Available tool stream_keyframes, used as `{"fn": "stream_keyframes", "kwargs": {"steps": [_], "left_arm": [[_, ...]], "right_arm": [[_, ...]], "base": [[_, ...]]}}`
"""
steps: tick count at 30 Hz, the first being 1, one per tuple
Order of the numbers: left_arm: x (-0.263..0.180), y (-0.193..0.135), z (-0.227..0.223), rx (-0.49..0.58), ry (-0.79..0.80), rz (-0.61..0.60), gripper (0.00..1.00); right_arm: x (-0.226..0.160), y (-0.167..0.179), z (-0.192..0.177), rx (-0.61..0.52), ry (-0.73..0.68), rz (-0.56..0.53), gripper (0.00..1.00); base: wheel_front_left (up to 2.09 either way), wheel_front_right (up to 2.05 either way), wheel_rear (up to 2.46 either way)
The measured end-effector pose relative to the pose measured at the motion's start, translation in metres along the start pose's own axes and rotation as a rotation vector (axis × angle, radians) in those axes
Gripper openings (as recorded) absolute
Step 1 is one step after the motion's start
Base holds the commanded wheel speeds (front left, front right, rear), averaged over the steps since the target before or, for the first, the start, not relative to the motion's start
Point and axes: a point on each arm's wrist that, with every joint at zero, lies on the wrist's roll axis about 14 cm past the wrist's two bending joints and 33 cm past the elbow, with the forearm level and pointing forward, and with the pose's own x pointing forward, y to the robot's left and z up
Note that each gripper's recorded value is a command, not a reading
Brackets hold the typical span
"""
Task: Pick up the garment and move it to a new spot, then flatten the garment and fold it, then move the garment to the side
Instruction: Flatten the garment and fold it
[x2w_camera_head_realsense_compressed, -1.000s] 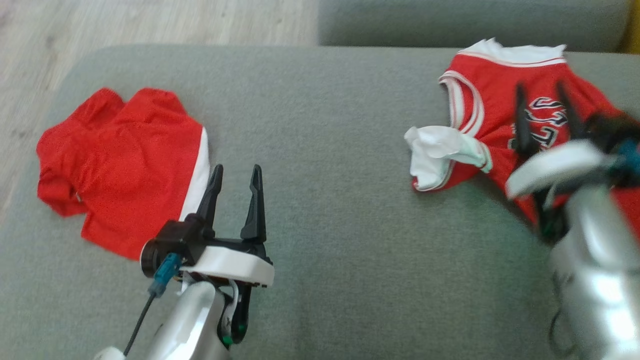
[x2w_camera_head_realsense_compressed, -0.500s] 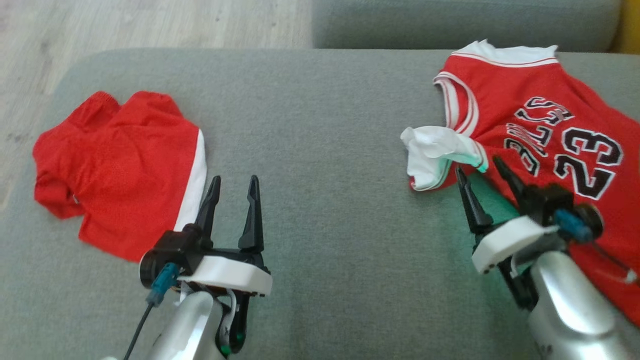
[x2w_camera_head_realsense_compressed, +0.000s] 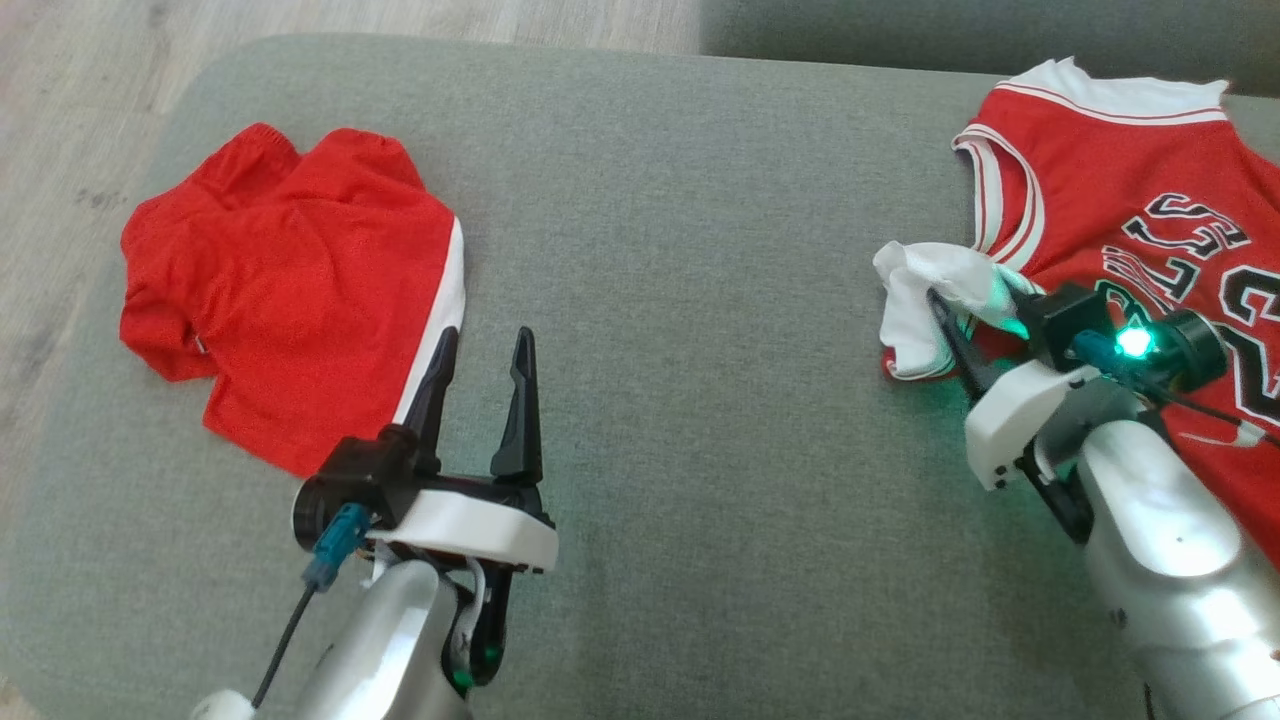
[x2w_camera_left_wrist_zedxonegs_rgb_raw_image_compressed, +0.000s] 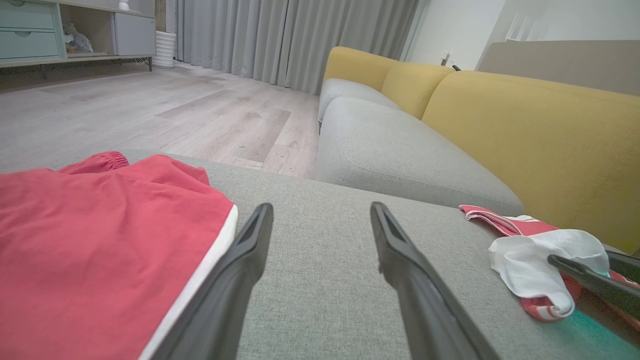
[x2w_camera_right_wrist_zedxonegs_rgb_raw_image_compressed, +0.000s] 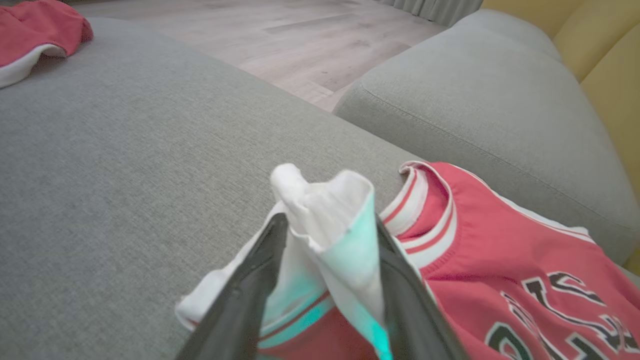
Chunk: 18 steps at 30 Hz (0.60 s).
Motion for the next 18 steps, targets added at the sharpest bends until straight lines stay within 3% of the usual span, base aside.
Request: {"fn": "stream_keyframes", "kwargs": {"steps": [11, 18], "left_arm": [[0.008, -0.007, 0.009, 0.007, -0.029, -0.017, 1.0], [0.005, -0.023, 0.016, 0.007, -0.051, -0.062, 1.0]], "right_arm": [[-0.015, 0.039, 0.045, 0.065, -0.204, 0.041, 0.0], [-0.051, 0.093, 0.019, 0.104, -0.159, 0.125, 0.0]], "base": [[0.0, 0.0, 0.0], [0.0, 0.0, 0.0]]}}
